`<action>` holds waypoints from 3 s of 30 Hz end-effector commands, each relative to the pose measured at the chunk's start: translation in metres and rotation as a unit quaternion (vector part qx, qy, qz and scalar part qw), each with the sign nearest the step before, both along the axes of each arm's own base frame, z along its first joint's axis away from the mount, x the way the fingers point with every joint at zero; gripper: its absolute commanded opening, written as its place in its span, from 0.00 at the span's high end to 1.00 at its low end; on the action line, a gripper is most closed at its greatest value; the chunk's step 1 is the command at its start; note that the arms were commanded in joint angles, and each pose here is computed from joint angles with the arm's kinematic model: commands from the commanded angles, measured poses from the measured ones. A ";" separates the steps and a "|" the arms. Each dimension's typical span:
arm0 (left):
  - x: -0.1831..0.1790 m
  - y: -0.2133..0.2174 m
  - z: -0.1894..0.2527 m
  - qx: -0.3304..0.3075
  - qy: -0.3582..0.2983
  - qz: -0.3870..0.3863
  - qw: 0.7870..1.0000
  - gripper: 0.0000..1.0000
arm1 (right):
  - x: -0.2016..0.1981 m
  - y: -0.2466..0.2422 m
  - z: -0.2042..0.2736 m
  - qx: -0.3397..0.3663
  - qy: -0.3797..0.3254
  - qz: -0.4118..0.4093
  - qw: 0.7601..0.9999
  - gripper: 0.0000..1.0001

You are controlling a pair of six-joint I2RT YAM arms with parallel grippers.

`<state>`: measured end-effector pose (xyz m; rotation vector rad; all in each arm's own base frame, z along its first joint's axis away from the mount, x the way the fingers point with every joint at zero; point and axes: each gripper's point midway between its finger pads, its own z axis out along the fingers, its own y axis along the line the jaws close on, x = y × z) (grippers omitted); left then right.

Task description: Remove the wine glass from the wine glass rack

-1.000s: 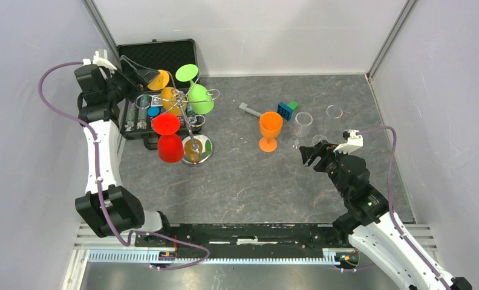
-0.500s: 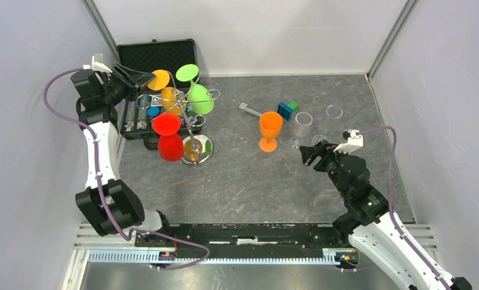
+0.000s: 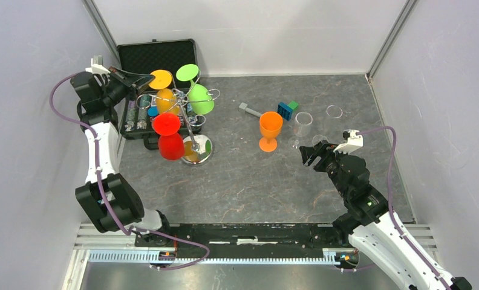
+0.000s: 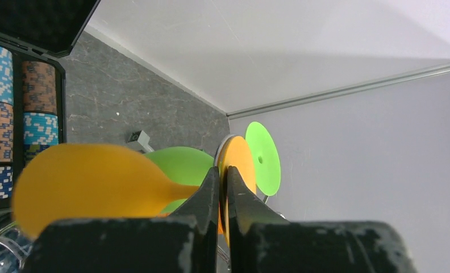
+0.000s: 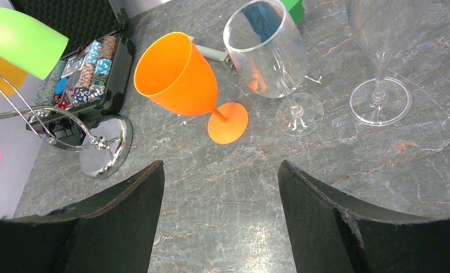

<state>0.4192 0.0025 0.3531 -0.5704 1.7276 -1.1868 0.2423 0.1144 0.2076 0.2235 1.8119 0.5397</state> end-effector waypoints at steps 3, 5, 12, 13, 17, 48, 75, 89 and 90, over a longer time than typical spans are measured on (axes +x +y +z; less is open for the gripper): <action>-0.005 -0.005 0.023 -0.007 -0.040 -0.020 0.999 0.98 | 0.004 0.000 0.009 0.006 -0.019 -0.004 1.000 0.22; -0.005 -0.005 0.027 -0.008 -0.047 -0.020 0.999 0.98 | 0.004 0.000 0.010 0.006 -0.020 -0.004 1.000 0.22; -0.008 -0.004 0.049 0.005 -0.080 -0.008 0.997 0.98 | 0.005 0.000 0.011 0.007 -0.021 -0.006 1.000 0.22; -0.009 -0.005 0.052 0.005 -0.084 -0.009 0.996 0.98 | 0.005 0.000 0.011 0.006 -0.021 -0.005 1.000 0.22; -0.014 -0.007 0.064 0.006 -0.099 -0.010 0.995 0.98 | 0.005 0.000 0.011 0.007 -0.021 -0.005 1.000 0.22; -0.008 -0.037 0.073 -0.019 -0.114 -0.058 0.992 0.98 | 0.007 0.003 0.004 0.008 -0.015 -0.002 1.000 0.22; -0.079 -0.031 0.127 0.188 -0.189 0.047 0.963 0.98 | 0.005 0.010 0.008 0.026 -0.028 0.017 0.999 0.21; -0.114 -0.045 0.170 0.213 -0.263 0.043 0.940 0.98 | 0.004 0.013 0.015 0.032 -0.042 0.025 0.998 0.13; -0.118 -0.047 0.174 0.211 -0.268 0.041 0.939 0.98 | 0.004 0.013 0.016 0.033 -0.044 0.026 0.998 0.13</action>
